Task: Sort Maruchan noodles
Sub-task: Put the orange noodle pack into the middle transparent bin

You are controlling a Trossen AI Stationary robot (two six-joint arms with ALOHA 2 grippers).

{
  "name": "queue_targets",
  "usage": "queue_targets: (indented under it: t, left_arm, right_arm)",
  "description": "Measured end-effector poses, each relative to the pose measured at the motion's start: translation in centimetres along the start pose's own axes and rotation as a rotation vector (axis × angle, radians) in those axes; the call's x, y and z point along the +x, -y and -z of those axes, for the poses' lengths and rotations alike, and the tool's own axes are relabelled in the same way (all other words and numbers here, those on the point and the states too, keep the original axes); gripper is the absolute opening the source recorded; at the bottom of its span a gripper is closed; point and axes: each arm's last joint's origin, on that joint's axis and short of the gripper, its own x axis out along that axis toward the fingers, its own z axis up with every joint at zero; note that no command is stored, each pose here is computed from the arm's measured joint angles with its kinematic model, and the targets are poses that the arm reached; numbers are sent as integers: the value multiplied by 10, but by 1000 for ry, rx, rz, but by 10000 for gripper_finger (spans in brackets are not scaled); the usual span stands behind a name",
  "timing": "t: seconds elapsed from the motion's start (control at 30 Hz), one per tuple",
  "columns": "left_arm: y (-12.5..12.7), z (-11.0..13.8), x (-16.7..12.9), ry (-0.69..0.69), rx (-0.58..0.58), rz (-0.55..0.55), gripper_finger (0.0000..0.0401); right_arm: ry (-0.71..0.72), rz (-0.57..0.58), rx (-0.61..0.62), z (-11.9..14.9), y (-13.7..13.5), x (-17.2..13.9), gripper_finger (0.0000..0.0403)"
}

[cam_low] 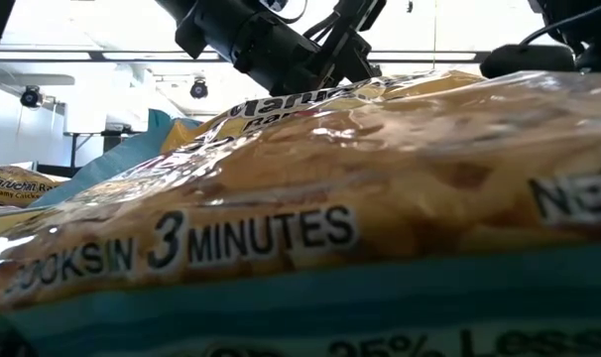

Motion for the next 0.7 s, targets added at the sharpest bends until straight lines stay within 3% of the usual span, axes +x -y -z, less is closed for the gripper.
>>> queue_targets:
  t: [0.7]
  left_arm:
    - [-9,3,8,39,-75,-64,165]
  right_arm:
    - [11,-10,5,8,1,21,249]
